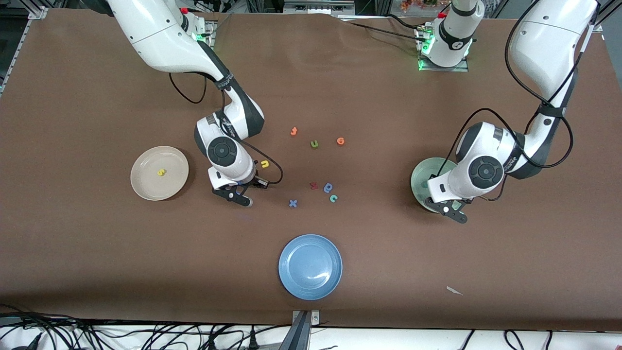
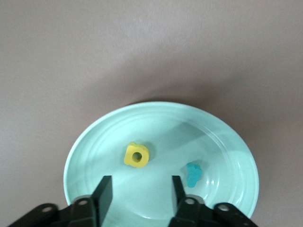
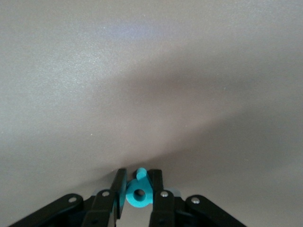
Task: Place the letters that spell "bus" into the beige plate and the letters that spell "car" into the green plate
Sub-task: 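Grasp the teal a with the right gripper while the left gripper lifts, then place the a on the cream plate while the left gripper grasps the c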
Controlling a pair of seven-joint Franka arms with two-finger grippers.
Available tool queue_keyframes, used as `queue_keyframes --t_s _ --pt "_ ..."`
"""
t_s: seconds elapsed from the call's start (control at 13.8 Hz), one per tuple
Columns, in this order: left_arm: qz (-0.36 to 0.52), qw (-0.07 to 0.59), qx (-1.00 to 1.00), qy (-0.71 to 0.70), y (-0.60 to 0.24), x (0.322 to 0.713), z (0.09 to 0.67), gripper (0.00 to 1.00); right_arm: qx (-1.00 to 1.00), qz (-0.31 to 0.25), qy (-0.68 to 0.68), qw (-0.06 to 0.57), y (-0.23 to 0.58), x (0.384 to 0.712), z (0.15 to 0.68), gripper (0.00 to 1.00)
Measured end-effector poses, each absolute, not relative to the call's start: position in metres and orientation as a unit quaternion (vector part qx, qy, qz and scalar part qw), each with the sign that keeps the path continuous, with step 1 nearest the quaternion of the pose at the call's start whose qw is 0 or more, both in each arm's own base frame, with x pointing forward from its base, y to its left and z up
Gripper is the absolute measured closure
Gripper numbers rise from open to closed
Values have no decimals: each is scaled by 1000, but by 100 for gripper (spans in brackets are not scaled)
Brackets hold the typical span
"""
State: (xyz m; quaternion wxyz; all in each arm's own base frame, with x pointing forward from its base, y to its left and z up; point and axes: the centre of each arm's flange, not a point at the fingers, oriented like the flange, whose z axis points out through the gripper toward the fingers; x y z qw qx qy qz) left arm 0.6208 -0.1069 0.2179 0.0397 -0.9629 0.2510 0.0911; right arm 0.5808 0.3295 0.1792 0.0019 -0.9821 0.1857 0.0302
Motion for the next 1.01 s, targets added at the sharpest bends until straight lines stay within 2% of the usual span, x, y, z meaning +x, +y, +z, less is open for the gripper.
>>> queue_keyframes --t_s 0.29,0.51,0.72,1.01 --pt "64 21 -956 286 -164 619 238 0 -983 31 182 1 331 580 179 74" --pt "25 7 -948 317 -221 622 274 0 -986 49 161 -17 322 587 182 74" --pt "-4 -4 -945 328 -274 626 299 0 -989 66 128 -36 290 608 196 74" --pt "1 -16 -970 244 -292 631 302 0 -992 82 70 -66 227 628 224 74"
